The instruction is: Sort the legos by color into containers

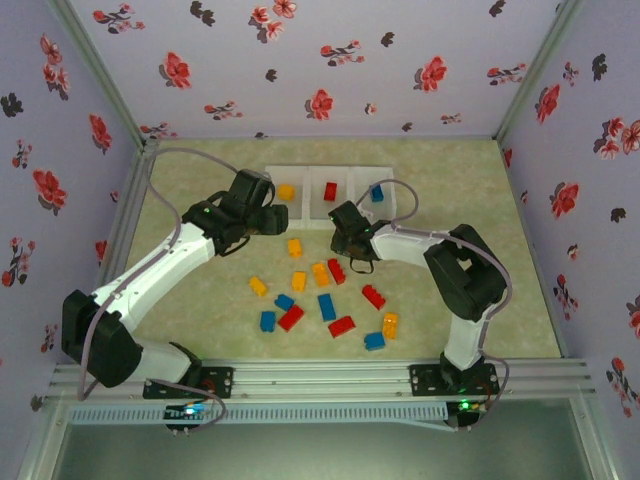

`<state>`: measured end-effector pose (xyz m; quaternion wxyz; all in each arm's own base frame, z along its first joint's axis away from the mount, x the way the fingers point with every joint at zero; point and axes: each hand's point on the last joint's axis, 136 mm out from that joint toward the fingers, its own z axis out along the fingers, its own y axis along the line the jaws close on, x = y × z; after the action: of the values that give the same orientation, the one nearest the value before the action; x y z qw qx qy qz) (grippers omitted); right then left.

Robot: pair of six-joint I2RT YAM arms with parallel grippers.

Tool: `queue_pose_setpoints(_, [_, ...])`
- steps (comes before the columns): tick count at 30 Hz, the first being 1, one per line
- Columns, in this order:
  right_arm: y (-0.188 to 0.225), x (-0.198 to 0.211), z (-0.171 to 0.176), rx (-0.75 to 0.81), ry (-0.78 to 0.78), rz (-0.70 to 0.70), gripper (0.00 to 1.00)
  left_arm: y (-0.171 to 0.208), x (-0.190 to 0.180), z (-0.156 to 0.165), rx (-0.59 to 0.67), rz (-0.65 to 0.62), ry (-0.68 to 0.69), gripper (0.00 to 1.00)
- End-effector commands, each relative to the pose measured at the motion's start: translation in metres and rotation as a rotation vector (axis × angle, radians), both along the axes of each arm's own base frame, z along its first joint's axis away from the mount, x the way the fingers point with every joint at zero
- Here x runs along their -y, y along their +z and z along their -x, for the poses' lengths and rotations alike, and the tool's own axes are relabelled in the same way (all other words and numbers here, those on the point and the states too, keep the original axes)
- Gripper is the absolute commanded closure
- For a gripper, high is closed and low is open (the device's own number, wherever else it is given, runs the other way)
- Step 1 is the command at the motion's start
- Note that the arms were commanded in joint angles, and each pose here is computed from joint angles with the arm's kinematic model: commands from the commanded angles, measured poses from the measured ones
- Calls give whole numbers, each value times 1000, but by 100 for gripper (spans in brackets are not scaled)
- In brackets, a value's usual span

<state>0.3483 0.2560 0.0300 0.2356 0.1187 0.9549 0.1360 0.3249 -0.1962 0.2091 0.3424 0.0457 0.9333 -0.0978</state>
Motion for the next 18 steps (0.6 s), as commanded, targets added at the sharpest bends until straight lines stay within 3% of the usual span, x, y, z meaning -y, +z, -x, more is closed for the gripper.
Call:
queue_pose_setpoints(1, [12,1,-2,29,6,18,71,5,-9,2,14,-25,5,32])
queue_pose_setpoints(10, [90,17,-1,176,68,53,73,13,-11,5,31,-12,3,33])
queue_pose_setpoints(18, [160,50,-11,339,23,78,71,14,-8,6,34,7,-5,33])
